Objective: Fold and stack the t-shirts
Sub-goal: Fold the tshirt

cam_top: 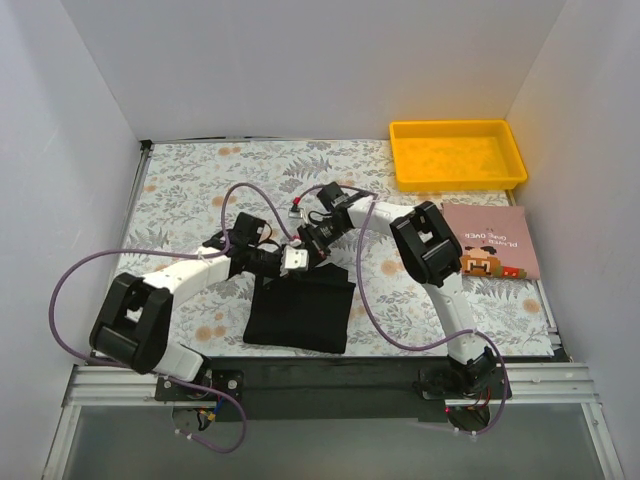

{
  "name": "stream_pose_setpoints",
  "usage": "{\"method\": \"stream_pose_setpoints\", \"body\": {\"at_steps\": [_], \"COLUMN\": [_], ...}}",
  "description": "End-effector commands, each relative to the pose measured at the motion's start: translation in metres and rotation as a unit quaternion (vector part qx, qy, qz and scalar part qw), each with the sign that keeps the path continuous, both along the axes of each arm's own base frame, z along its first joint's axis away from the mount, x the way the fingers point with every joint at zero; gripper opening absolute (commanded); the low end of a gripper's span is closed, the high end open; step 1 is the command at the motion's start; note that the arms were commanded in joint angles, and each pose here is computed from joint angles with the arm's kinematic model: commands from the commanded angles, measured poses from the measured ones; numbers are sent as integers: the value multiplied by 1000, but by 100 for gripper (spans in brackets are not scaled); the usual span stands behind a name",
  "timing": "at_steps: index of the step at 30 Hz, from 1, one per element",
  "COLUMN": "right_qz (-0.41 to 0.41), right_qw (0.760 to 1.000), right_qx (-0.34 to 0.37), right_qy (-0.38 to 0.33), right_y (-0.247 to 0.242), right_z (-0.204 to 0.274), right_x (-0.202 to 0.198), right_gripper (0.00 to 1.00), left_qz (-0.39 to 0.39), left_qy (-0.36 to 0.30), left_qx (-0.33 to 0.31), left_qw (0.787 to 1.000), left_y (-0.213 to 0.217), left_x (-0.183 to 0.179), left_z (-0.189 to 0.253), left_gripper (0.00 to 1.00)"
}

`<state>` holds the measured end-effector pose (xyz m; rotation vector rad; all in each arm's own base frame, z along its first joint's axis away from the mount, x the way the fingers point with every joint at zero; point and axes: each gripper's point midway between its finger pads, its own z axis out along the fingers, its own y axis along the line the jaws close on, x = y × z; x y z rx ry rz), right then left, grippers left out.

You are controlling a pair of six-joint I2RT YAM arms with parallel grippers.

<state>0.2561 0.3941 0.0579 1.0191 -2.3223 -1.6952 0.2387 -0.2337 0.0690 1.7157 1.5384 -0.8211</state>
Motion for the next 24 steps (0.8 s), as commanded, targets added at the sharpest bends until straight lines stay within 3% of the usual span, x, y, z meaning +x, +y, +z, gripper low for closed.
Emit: {"method": "stream_pose_setpoints", "body": {"at_steps": [1,8,15,24], "right_qz": [22,35,46,49], "right_qw": [999,999,998,998], "right_qx": [25,13,5,5], "right_qy": [11,33,38,39], "right_y": [5,-3,-11,-13], "right_z": [-6,-42,-56,-57], "right_x": [-7,-18,-26,-30], "right_gripper": [12,12,12,12], "left_qz": [-3,13,60,86], "left_qy": [-72,-147,-219,-242], "left_qx": [-18,-34,-60,-65], "left_qw": [997,988,972,964], "left_y": [-4,1,-4,-2], "left_x": [3,7,42,74], "left_z": [16,27,54,59], "left_gripper": [0,0,0,0]}}
